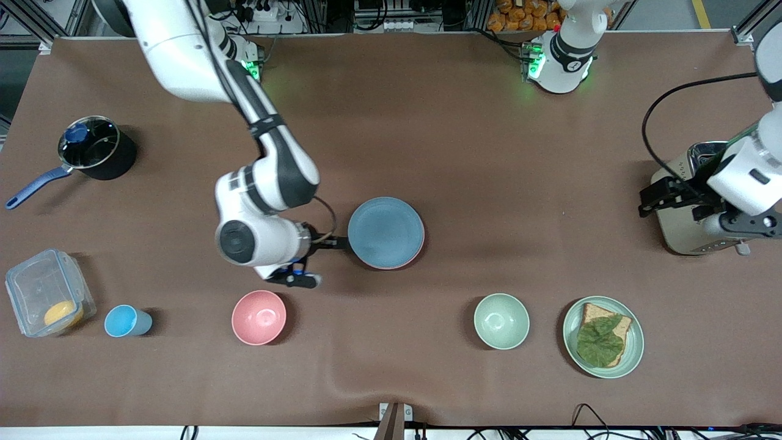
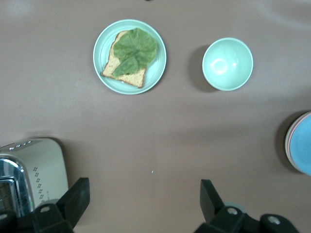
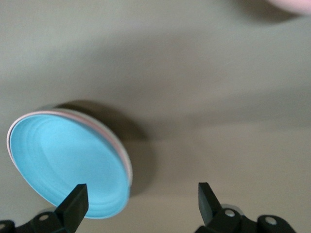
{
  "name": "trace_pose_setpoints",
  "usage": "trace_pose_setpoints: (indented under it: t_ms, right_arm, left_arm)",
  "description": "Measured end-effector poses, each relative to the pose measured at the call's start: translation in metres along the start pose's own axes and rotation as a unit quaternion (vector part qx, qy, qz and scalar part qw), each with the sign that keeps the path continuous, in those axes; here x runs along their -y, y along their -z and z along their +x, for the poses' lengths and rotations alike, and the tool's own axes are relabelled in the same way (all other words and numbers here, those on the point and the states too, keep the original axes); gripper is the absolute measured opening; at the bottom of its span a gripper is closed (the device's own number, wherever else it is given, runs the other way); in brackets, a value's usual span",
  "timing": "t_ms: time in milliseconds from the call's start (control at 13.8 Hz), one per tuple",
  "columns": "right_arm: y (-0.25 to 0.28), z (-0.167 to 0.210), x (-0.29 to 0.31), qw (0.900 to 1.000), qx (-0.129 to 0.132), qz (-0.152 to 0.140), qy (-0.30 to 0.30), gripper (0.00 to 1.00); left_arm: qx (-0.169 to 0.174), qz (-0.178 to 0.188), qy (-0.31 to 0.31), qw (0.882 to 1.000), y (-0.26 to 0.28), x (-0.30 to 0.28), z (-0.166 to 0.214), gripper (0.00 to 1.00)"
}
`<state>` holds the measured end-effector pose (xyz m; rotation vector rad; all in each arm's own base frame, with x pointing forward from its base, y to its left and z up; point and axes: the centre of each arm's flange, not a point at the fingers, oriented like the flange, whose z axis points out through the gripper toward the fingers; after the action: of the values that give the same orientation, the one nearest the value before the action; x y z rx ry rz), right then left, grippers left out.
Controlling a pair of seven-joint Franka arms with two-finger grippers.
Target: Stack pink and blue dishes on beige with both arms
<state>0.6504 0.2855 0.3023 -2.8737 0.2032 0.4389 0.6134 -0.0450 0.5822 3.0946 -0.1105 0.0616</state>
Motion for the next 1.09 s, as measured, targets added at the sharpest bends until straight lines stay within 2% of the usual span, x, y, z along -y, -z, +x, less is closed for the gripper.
trace_pose_setpoints:
  t_ms: [218,364,582,800,945,1091]
  right_arm:
    - [0.055,0.022,-0.08,1.0,0.006,0.008,0.01,1.0]
    - [0.083,0.035,-0.142,1.0,0.005,0.001,0.022,1.0]
    - [0.117,0.04,-0.212,0.999,-0.004,-0.042,0.016,1.0]
    - [0.157,0.024,-0.232,0.996,-0.014,-0.082,0.011,1.0]
    - [0.191,0.004,-0.234,0.995,-0.023,-0.095,0.011,1.0]
    - [0.234,-0.018,-0.238,0.994,-0.054,-0.096,0.009,1.0]
  left_arm:
    - [0.011,0.006,0.005,1.0,-0.008,0.01,-0.008,1.0]
    - [0.01,0.012,0.009,1.0,-0.008,0.013,-0.014,1.0]
    - [0.008,0.015,0.014,1.0,-0.002,0.018,-0.031,1.0]
    - [0.001,0.016,0.013,1.0,0.005,0.017,-0.034,1.0]
    - [0.002,0.016,0.013,1.0,0.005,0.016,-0.034,1.0]
    - [0.002,0.016,0.012,1.0,0.005,0.016,-0.034,1.0]
